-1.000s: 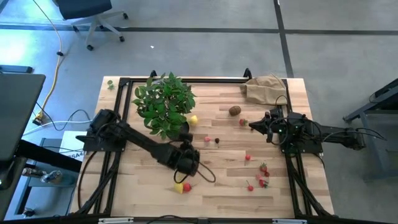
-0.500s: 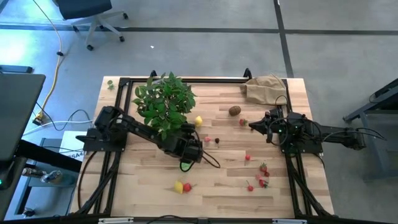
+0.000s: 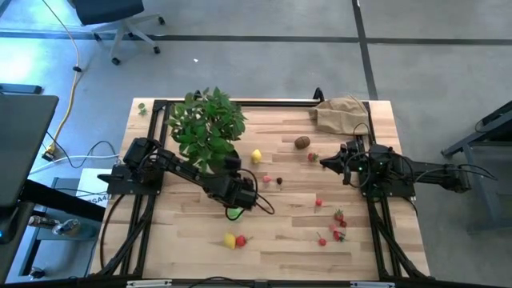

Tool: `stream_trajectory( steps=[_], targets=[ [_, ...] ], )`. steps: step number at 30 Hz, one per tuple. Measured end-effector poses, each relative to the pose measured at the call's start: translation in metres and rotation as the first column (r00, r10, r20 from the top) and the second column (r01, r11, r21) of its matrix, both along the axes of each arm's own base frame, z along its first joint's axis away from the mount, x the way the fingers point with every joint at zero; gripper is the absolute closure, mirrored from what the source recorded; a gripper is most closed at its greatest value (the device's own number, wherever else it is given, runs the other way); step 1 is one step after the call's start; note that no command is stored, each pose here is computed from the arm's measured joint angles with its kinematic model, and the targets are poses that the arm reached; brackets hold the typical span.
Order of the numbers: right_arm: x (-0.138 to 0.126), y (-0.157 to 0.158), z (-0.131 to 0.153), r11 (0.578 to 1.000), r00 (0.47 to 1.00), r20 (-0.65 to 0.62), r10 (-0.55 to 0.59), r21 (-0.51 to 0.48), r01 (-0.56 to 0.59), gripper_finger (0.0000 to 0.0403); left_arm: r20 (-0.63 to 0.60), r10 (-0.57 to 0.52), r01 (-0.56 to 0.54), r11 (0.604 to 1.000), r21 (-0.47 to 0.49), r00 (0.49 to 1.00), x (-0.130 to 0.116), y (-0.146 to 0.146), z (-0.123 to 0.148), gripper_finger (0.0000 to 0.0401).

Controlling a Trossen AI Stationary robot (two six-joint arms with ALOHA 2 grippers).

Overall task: Pick and placing Produce into tupperware
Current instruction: Adjust the potted plant

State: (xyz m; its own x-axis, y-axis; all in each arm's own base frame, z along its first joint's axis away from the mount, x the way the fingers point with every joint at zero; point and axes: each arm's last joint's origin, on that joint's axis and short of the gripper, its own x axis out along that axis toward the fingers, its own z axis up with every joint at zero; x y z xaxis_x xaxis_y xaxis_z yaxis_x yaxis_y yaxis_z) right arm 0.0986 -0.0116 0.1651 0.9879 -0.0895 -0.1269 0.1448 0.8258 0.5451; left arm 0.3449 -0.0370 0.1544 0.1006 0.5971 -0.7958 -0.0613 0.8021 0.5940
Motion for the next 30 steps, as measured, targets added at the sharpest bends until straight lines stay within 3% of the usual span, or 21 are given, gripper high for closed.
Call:
stream_trajectory(
  steps=[18, 26, 30],
  targets=[
    [0.000, 0.000, 0.000, 1.000, 1.000, -0.001, -0.001, 0.001, 0.001, 0.0402, -0.058, 0.217, -0.215, 0.976, 0.041, 0.974, -0.024, -0.006, 0.003, 0.0401],
    [0.000, 0.000, 0.000, 1.000, 1.000, -0.001, -0.002, -0.001, 0.002, 0.0402, -0.076, 0.269, -0.263, 0.961, 0.086, 0.960, -0.037, -0.022, 0.006, 0.0401],
    [0.000, 0.000, 0.000, 1.000, 1.000, -0.001, -0.002, -0.002, 0.002, 0.0402, -0.058, 0.245, -0.240, 0.967, 0.084, 0.968, -0.040, -0.035, 0.007, 0.0401]
  ],
)
